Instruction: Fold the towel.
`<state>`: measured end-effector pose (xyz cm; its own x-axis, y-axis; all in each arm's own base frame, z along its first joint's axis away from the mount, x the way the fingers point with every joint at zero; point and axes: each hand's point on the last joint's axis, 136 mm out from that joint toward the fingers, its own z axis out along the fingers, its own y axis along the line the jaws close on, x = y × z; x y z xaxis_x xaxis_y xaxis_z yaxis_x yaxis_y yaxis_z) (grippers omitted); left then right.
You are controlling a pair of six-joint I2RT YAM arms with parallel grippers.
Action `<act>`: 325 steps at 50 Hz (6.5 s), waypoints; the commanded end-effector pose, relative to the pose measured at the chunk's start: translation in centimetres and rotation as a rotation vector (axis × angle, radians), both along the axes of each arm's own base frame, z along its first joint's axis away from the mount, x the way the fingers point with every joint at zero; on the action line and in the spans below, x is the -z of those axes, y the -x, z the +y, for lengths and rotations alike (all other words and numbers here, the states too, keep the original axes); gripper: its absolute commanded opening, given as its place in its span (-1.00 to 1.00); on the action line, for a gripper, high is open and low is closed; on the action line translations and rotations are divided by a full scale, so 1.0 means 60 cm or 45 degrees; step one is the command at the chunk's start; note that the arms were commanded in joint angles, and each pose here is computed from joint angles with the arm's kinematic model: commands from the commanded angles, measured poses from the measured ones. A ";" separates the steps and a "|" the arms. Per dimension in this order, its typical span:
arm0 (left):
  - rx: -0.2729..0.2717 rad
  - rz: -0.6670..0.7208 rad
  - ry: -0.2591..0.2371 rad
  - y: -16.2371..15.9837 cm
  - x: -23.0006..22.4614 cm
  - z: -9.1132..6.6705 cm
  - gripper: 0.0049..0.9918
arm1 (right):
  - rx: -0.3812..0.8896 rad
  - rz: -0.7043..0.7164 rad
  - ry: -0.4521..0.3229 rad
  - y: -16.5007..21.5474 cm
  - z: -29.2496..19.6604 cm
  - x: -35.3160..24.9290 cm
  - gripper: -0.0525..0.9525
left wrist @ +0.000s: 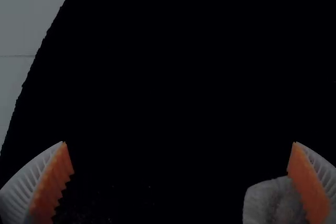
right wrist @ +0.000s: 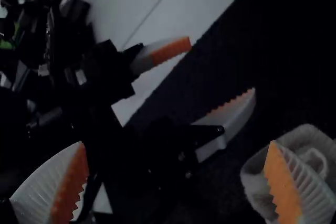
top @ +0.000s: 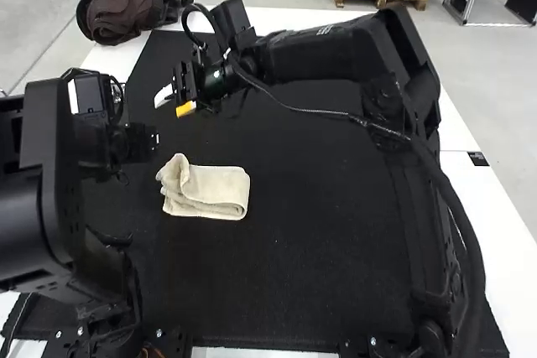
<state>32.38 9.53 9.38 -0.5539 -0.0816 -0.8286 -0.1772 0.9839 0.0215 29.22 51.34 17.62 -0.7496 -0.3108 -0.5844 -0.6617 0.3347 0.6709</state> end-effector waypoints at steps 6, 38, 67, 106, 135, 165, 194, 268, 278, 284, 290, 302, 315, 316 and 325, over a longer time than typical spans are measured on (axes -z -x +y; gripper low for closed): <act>-0.018 -0.035 -0.010 -0.002 -0.015 0.006 0.94 | 0.046 -0.161 0.066 -0.036 -0.039 -0.013 -0.81; -0.020 -0.060 -0.022 -0.007 -0.025 0.009 0.94 | -0.028 -0.040 0.266 0.021 -0.090 0.139 -0.94; -0.020 -0.085 -0.032 -0.010 -0.030 0.011 0.94 | -0.024 0.003 0.258 0.023 -0.066 0.198 -0.94; -0.021 -0.100 -0.036 -0.013 -0.033 0.012 0.94 | -0.073 0.006 0.199 0.032 -0.002 0.197 -0.94; -0.018 -0.108 -0.039 -0.014 -0.035 0.012 0.94 | -0.140 0.019 0.160 0.048 0.030 0.223 -0.94; -0.016 -0.128 -0.046 -0.019 -0.042 0.012 0.94 | -0.123 0.026 0.041 0.033 0.022 0.264 -0.94; -0.014 -0.178 -0.064 -0.041 -0.095 0.020 0.94 | -0.037 0.008 -0.187 0.017 0.037 0.107 -0.94; 0.204 -1.006 -0.020 0.083 -0.610 -0.134 0.94 | 0.723 -0.851 -0.893 0.130 -0.594 -0.612 -0.94; 0.232 -1.197 0.010 0.164 -0.646 -0.151 0.94 | 0.786 -1.073 -0.978 0.260 -0.651 -0.615 -0.94; 0.238 -1.349 0.002 0.227 -0.669 -0.158 0.94 | 0.814 -1.238 -1.032 0.346 -0.673 -0.606 -0.93; 0.216 -1.457 -0.015 0.273 -0.676 -0.156 0.94 | 0.871 -1.397 -1.086 0.406 -0.694 -0.597 -0.31; 0.050 -1.820 -0.096 0.409 -0.686 -0.133 0.94 | 1.143 -1.857 -1.041 0.486 -0.752 -0.599 0.94; 0.030 -1.811 -0.225 0.377 -0.633 -0.129 0.94 | 1.575 -2.020 -0.623 0.386 -0.821 -0.551 0.94; 0.028 -1.810 -0.228 0.372 -0.627 -0.128 0.94 | 1.626 -2.023 -0.550 0.367 -0.829 -0.538 0.94; 0.131 -1.902 -0.331 0.339 -0.575 -0.146 0.94 | 1.851 -1.884 -0.183 0.251 -0.874 -0.421 0.94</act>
